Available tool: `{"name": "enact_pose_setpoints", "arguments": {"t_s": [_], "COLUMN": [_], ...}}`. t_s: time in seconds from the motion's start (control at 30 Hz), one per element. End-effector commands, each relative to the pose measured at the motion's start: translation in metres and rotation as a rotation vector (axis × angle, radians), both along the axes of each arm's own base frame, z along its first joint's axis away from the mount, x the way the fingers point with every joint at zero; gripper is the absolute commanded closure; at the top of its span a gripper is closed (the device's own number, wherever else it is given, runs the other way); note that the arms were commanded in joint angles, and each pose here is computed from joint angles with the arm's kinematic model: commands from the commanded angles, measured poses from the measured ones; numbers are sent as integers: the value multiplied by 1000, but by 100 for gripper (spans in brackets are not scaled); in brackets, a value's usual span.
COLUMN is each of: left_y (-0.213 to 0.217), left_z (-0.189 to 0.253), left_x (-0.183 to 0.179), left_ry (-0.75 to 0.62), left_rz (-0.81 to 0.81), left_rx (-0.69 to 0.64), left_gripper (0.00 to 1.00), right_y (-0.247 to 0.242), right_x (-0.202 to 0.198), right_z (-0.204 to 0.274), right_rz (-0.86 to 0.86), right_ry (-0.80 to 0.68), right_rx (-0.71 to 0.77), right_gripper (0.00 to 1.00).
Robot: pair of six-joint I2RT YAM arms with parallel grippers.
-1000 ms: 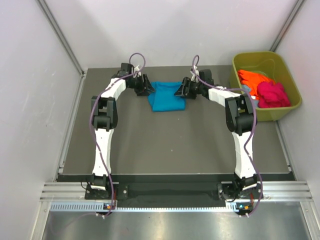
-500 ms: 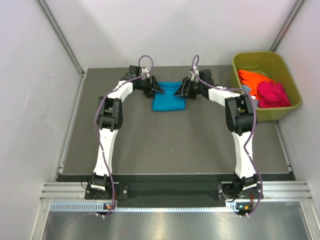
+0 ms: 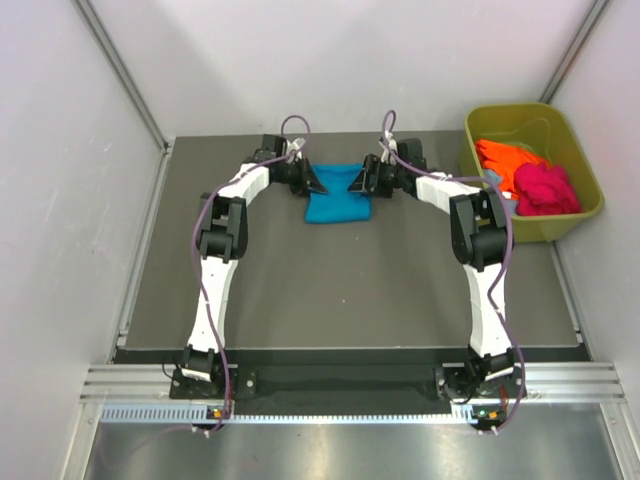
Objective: Fold and stack the t-shirts
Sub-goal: Neatly place the folded tshirt to the corner
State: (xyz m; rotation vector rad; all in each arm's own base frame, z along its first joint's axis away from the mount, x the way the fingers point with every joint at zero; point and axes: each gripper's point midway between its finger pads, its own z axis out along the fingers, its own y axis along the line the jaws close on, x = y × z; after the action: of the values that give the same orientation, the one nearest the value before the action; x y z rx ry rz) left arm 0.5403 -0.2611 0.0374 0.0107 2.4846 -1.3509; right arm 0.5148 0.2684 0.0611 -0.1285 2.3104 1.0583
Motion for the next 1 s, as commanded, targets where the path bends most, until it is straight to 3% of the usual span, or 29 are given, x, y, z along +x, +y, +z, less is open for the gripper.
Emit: {"name": "enact_pose_setpoints", "arguments": {"t_s": [0.0, 0.13, 0.23, 0.6, 0.97], "left_y": [31, 70, 106, 274, 399], "left_z": [4, 21, 32, 45, 25], "left_x": [2, 4, 0, -4, 6], "left_ry": [-54, -107, -124, -142, -144], "left_rz": [32, 50, 67, 206, 356], "left_rx": [158, 275, 350, 651, 953], "left_gripper": [100, 100, 100, 100, 100], "right_y": [-3, -29, -42, -54, -56], "right_x": [13, 24, 24, 14, 10], "right_z": [51, 98, 108, 97, 99], "right_rz": [7, -32, -46, -36, -30], "right_ry": [-150, -260, -289, -272, -287], "right_rx": [-45, -74, -102, -140, -157], "right_gripper": [31, 29, 28, 28, 28]}}
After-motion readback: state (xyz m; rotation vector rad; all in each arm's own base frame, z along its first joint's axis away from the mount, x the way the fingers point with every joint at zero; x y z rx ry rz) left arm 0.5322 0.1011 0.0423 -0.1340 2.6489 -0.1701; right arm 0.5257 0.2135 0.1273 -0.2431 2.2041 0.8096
